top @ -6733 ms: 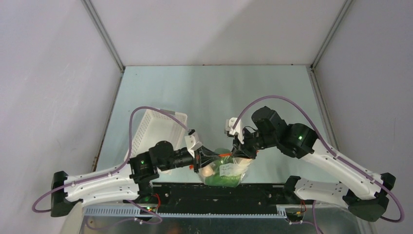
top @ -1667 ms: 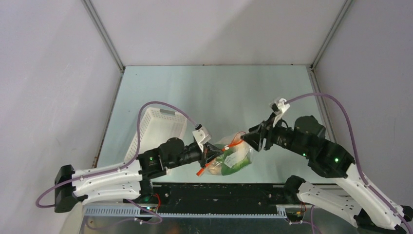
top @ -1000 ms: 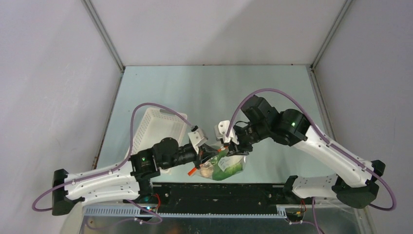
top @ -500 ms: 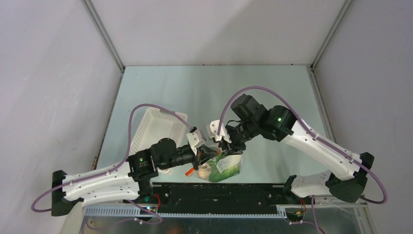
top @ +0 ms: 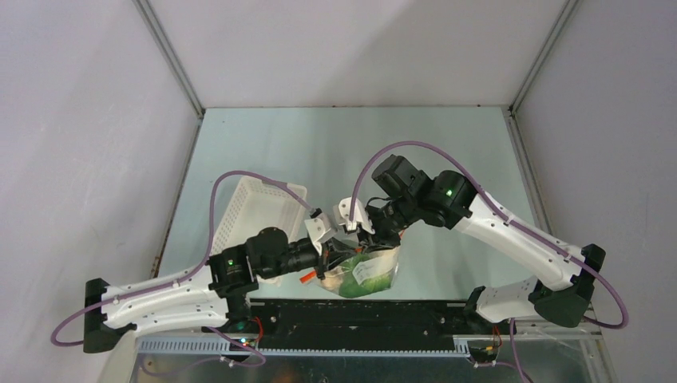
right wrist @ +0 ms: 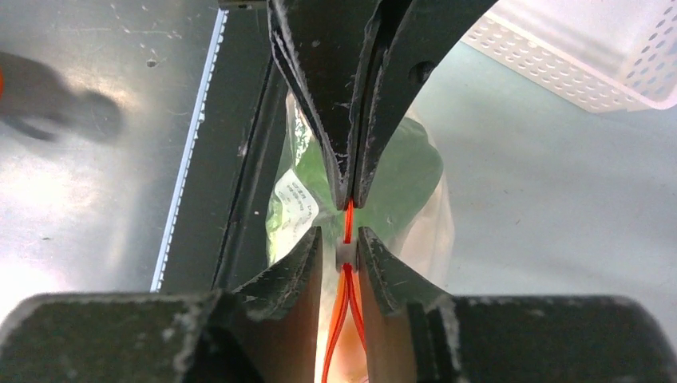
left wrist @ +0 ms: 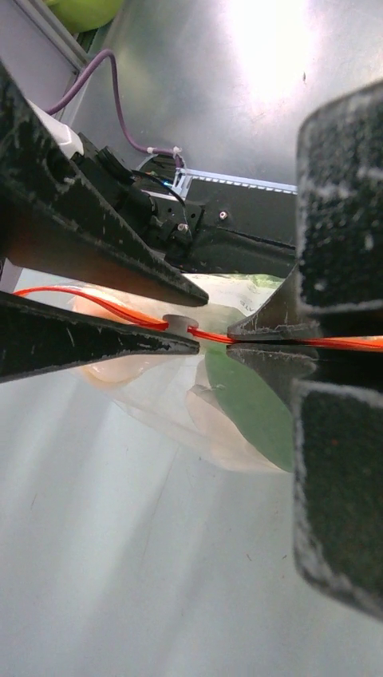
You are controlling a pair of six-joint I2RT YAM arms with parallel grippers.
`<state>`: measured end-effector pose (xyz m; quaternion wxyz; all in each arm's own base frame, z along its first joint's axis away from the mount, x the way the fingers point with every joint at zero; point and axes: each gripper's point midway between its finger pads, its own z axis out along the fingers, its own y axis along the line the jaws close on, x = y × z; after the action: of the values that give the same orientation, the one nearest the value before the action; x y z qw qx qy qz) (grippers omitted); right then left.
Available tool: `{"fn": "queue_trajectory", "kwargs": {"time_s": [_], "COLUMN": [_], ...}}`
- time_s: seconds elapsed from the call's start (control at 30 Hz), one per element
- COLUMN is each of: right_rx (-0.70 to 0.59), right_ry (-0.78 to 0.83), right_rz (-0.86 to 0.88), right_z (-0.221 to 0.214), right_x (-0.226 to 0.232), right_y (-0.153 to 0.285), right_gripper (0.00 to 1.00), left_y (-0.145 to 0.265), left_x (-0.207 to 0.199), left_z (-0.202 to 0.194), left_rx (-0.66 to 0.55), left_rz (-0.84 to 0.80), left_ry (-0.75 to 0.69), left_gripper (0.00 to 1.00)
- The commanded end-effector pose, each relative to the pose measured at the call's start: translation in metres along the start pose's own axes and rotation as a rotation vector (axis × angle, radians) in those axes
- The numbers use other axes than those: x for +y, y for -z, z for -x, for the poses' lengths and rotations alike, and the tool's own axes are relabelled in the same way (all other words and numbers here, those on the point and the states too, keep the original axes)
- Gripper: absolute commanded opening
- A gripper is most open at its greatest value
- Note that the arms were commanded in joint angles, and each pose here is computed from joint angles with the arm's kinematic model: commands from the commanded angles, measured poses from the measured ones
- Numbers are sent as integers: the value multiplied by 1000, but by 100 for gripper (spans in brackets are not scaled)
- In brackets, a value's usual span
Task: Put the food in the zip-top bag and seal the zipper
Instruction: Zip the zipper food storage bag at the center of the board.
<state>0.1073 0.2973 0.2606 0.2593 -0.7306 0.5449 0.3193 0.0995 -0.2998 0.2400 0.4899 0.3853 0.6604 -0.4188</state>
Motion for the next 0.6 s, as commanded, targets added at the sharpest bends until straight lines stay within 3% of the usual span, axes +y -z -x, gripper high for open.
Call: {"fn": "queue_trajectory", "kwargs": {"time_s": [0.0,0.13,0.4,0.57], "right_rx": [5,8,-29,13], "right_ry": [-2,-7,-10,-44], "right_rz": [-4,21,17,15], "right_z": [4,4,13,5], "right_x": [6,8,8,6], "right_y": [10,5,4,-3], "right_gripper": [32,35,25,34], "left_y": [5,3,4,7], "left_x": [1,0,1,4], "left_z": [33,32,31,31], "left_rx": [-124,-123,-125,-130], "left_rz": [19,19,23,39], "left_ry": [3,6,13,21], "left_gripper": [0,0,0,0]}}
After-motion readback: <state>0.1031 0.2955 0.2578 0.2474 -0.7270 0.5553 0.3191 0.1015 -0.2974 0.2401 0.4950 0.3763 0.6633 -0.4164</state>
